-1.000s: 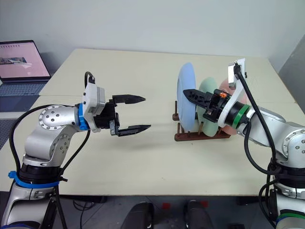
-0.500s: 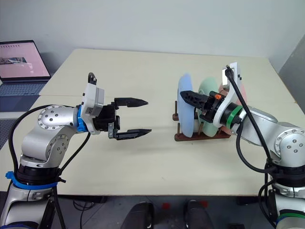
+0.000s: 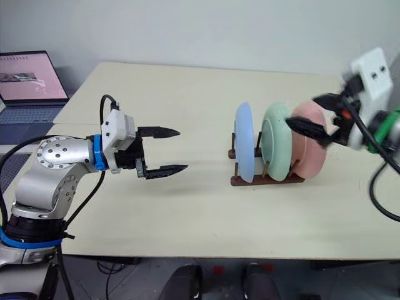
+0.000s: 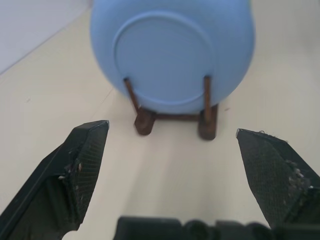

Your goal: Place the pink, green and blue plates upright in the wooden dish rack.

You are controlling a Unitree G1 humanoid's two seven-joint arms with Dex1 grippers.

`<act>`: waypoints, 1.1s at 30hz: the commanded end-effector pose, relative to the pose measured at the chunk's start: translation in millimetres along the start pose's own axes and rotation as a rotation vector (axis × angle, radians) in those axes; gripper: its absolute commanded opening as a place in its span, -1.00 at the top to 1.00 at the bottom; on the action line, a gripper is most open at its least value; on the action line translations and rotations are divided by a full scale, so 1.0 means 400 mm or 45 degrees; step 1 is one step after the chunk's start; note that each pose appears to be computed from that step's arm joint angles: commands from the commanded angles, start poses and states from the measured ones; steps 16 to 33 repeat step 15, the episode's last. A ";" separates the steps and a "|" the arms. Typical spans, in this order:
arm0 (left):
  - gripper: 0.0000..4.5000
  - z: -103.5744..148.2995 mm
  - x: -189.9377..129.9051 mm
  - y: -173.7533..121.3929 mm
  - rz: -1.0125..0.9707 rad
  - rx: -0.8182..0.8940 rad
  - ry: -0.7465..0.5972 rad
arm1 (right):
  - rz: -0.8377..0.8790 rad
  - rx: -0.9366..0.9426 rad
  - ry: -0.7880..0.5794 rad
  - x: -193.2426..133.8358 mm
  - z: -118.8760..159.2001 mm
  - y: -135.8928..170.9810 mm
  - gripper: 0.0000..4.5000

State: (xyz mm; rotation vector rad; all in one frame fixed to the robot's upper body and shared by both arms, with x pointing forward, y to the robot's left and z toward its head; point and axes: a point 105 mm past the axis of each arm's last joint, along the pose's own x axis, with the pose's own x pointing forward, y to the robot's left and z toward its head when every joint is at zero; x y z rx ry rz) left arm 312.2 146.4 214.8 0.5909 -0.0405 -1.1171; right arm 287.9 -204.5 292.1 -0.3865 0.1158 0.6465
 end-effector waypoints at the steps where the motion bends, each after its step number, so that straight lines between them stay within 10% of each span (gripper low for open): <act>1: -1.00 -0.008 -0.042 0.011 0.069 0.037 0.086 | 0.093 -0.246 -0.057 -0.082 0.038 -0.025 -0.98; 10: -1.00 -0.101 -0.176 0.004 0.211 0.023 0.393 | 0.222 -0.484 0.435 -0.212 -0.106 -0.099 -0.98; 33: -1.00 -0.124 -0.194 -0.004 0.254 -0.008 0.410 | 0.252 -0.512 0.473 -0.206 -0.137 -0.123 -0.98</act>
